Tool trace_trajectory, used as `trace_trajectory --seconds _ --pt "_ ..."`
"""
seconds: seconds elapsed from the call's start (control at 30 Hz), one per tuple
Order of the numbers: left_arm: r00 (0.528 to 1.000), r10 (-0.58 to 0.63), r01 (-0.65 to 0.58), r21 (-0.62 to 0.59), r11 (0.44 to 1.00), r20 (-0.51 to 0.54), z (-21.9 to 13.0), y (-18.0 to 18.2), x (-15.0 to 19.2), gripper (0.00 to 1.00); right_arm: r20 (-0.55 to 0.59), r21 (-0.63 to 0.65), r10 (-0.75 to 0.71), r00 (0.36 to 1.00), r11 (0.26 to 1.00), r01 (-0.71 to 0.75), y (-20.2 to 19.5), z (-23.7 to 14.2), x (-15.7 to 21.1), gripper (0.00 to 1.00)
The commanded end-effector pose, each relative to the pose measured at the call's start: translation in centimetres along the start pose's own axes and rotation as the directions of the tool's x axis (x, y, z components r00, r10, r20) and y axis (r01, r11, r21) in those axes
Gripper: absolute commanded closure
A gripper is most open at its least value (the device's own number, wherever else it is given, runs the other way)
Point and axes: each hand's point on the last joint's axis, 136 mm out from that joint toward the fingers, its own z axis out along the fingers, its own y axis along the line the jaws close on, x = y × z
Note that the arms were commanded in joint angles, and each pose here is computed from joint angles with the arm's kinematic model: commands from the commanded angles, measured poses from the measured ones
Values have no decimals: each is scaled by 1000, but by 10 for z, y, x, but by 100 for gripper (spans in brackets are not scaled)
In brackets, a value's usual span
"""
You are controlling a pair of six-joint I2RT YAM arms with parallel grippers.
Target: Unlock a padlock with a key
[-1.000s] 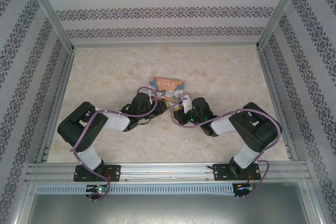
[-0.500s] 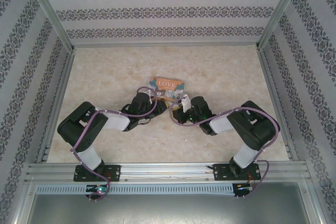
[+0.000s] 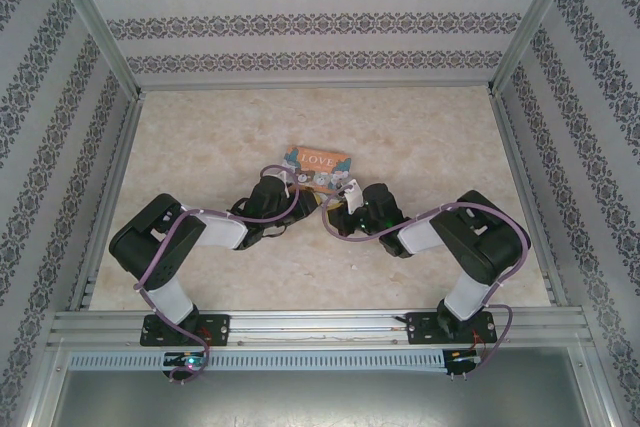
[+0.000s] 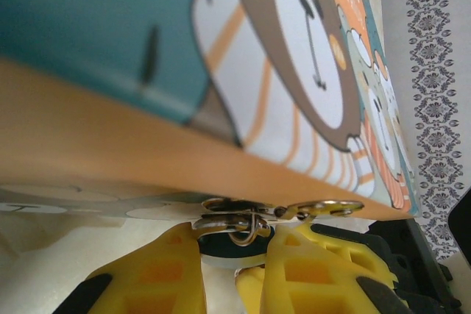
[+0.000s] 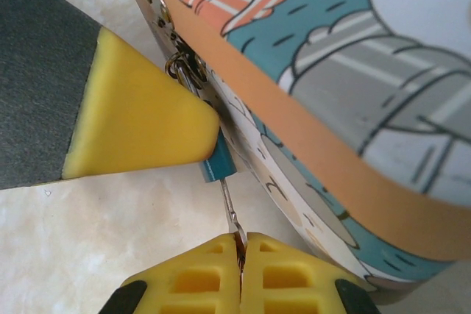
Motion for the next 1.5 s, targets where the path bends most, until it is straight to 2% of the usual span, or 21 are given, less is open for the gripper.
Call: trace_trajectory --seconds 0.0,0.43,0.83,1.33,1.47 --pt "999 26 -23 80 997 -45 -1 -28 5 83 156 -101 -96 983 989 112 27 3 -46 100" --pt "995 45 -37 88 995 -86 -7 -34 11 83 237 -30 -228 944 970 242 17 8 -54 100" --pt "994 48 -39 95 995 -94 -7 -34 13 83 275 -82 -215 937 966 245 28 11 -69 100" --pt "992 46 -34 103 994 -117 -2 -35 21 84 374 -95 -224 900 956 278 45 14 -121 100" --pt "993 43 -33 101 994 -106 -2 -34 20 83 354 -98 -209 912 961 258 42 17 -115 100"
